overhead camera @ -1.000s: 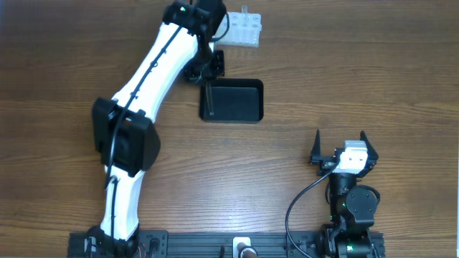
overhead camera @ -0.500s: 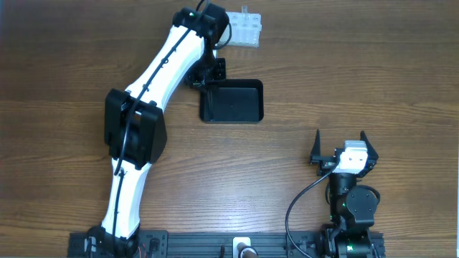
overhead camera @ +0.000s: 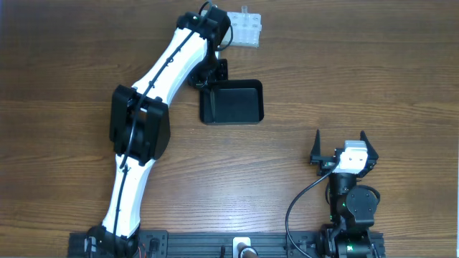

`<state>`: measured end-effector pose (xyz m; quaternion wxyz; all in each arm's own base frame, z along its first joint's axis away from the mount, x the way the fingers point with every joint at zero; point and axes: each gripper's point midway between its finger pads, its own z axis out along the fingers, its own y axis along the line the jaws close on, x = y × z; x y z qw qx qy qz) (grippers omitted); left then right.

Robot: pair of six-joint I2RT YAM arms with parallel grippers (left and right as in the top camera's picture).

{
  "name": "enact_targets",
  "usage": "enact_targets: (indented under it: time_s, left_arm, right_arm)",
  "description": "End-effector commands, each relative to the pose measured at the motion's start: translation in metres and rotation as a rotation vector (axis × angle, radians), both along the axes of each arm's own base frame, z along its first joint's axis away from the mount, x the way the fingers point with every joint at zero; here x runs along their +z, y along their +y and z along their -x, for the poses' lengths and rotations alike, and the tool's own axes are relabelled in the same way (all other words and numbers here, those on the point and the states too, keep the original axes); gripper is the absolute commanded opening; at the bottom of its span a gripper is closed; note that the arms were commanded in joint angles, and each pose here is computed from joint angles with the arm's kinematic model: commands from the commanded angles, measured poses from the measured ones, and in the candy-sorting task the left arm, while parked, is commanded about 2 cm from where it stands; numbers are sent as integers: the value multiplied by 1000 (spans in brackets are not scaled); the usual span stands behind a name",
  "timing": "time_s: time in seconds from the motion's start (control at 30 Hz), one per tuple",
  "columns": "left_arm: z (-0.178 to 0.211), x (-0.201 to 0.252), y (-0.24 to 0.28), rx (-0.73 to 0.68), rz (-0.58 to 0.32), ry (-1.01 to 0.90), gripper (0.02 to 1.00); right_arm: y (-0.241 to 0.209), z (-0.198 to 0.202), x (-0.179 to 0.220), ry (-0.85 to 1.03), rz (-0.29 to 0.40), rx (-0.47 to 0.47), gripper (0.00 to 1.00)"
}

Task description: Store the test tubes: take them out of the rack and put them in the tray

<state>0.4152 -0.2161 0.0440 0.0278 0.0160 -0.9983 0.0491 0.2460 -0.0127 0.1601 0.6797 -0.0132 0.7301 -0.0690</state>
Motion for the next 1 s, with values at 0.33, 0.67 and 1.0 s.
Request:
enact_targets:
  time_s: [0.33, 0.67, 1.0]
  left_arm:
    - [-12, -14, 2, -23, -32, -36, 95]
    - [-13, -22, 2, -23, -38, -28, 224]
    - [-19, 18, -4, -32, -15, -118, 301]
  right_arm:
    - [0, 0, -1, 0, 0, 0, 991]
    - [0, 0, -1, 0, 0, 0, 991]
    - [0, 0, -1, 0, 0, 0, 991]
